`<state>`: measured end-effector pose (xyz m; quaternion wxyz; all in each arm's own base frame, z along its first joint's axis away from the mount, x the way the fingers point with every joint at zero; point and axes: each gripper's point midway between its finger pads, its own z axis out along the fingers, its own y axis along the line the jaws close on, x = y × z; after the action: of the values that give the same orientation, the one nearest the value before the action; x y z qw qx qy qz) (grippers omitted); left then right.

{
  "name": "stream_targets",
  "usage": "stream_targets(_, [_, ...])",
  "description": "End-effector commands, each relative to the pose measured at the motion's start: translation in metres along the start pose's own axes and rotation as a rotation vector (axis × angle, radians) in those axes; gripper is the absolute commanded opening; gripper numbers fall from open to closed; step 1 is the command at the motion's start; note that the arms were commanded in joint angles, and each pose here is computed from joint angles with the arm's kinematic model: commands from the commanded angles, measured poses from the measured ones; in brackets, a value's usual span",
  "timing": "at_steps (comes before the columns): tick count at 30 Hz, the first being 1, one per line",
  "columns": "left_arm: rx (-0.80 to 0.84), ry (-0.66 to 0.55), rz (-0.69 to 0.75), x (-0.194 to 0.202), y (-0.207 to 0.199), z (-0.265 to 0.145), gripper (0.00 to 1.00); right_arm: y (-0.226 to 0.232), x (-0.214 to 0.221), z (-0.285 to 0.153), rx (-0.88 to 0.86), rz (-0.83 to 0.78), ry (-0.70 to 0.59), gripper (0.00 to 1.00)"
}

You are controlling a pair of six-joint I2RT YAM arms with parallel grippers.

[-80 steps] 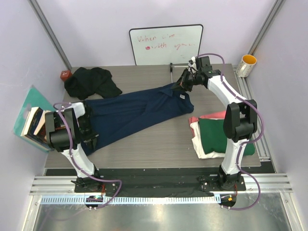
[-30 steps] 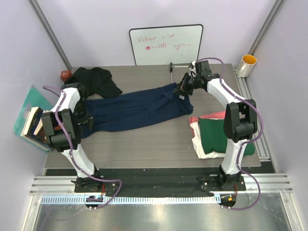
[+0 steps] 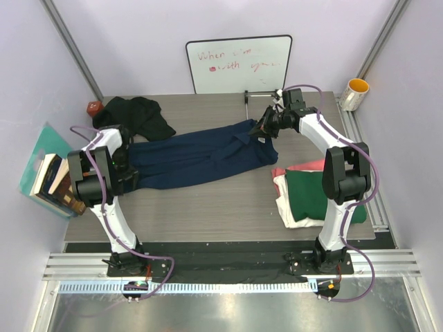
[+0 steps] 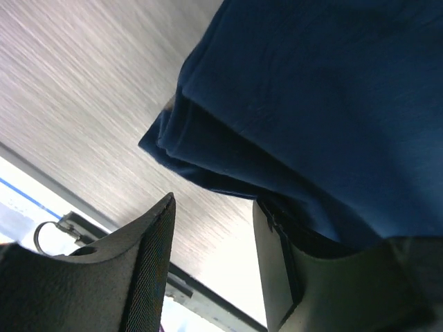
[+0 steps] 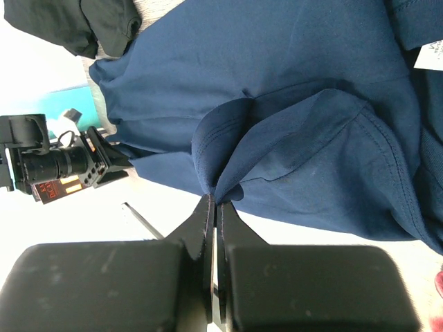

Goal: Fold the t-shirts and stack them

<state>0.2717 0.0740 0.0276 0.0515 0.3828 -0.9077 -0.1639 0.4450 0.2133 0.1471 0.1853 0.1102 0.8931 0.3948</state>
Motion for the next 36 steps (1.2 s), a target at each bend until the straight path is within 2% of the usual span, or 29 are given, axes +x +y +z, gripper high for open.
stream_targets(1, [-0.007, -0.059, -0.02, -0.019, 0.001, -0.006, 0.5, 0.027, -0.01, -0.022, -0.065, -0.063, -0.053, 0.01])
stream_targets(22, [-0.009, -0.065, -0.049, -0.022, 0.031, -0.023, 0.5, 0.026, -0.014, -0.015, -0.073, -0.057, -0.041, 0.01])
stream_targets(36, [-0.046, -0.002, -0.067, -0.012, 0.021, 0.013, 0.5, 0.021, -0.012, -0.018, -0.068, -0.054, -0.043, 0.01])
